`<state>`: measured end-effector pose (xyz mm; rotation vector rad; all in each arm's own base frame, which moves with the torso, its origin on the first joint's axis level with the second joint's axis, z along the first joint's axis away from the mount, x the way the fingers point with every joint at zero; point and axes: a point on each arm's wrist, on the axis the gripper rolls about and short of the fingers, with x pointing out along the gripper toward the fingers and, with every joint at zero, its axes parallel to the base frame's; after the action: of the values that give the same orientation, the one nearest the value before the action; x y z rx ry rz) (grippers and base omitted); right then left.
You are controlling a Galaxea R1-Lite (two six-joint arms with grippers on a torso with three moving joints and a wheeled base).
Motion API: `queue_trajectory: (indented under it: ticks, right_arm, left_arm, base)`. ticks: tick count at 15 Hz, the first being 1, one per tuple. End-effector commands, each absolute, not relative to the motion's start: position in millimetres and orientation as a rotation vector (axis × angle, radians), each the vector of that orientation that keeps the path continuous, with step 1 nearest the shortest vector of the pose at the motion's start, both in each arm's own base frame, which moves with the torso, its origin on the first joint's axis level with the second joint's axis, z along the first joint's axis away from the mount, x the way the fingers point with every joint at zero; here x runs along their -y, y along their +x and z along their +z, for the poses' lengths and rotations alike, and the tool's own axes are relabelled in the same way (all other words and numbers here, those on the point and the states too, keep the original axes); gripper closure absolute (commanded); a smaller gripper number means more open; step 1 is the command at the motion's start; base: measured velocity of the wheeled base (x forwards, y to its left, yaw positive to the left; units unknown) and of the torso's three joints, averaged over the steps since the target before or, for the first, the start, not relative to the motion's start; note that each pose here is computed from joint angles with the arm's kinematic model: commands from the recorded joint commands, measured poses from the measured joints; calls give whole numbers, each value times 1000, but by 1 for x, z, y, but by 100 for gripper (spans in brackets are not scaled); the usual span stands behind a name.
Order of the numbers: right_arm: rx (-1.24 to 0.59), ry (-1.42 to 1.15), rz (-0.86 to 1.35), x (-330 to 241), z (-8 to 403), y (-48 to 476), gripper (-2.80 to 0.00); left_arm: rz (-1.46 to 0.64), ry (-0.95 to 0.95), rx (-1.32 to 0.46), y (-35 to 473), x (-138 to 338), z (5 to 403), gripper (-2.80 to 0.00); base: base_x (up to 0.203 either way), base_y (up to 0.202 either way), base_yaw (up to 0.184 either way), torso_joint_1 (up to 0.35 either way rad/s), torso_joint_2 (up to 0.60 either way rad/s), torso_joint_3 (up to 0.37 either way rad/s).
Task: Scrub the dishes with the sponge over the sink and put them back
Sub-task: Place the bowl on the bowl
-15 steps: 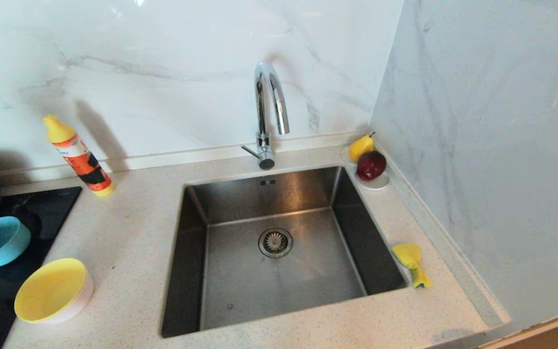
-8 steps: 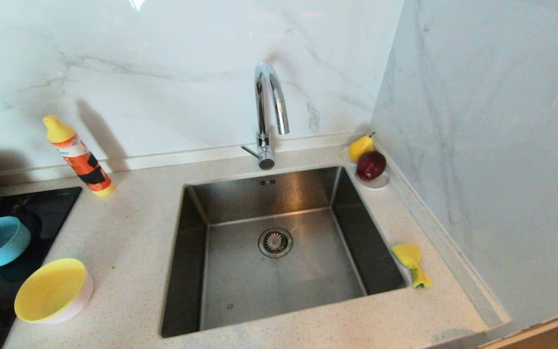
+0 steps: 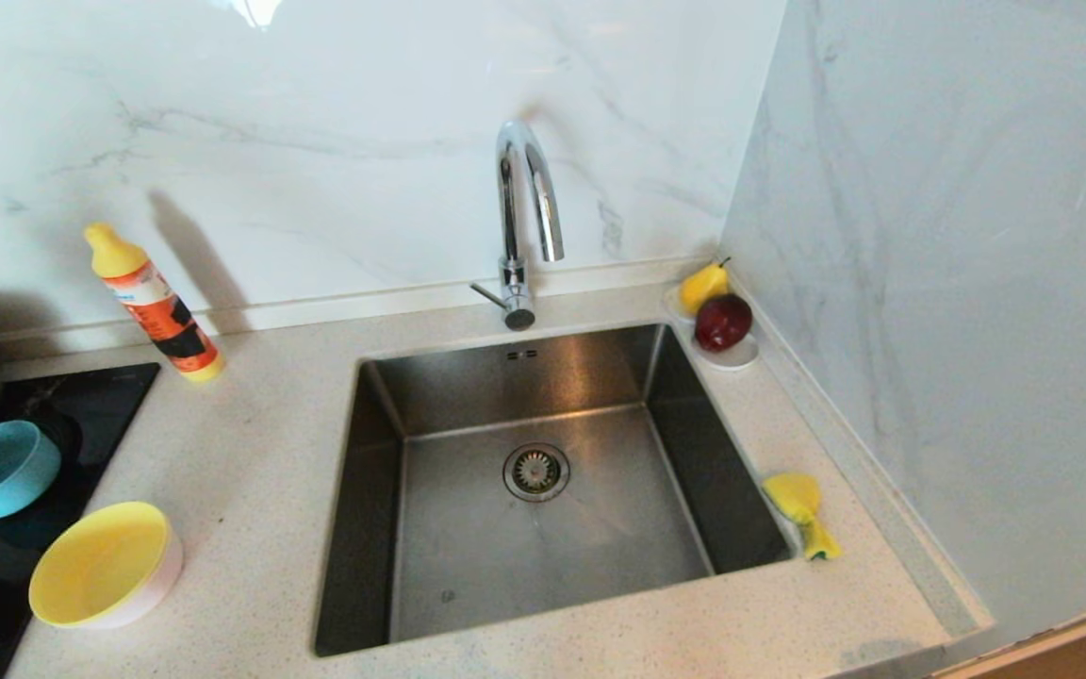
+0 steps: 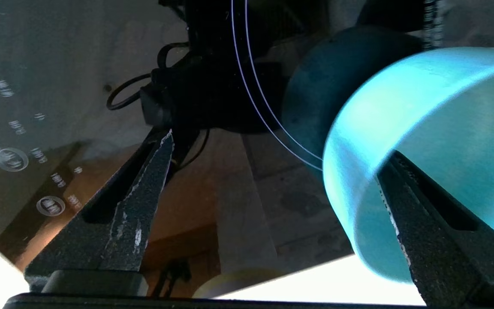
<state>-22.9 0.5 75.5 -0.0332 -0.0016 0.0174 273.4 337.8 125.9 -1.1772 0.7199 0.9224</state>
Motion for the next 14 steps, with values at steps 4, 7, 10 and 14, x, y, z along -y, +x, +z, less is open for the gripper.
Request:
queue_trajectory:
  ticks: [4,7,10,14]
  right_arm:
    - [0,-34,18,-1,75,-23,0]
    - [0,-34,18,-1,75,-23,0]
    - [0,-34,18,-1,75,-23,0]
    - [0,-34,18,-1,75,-23,0]
  left_arm:
    - [927,-1194,-741,275,-340,116,-280]
    - [925,-1190,-731,275,-339,120,0]
    - [924,-1186,-722,274,-338,126,0]
    - [923,-1190,-733,273,-336,128,0]
  base:
    - [0,0,0,0,0,0]
    - [0,0,0,0,0,0]
    - [0,0,0,0,0,0]
    - [0,0,0,0,0,0]
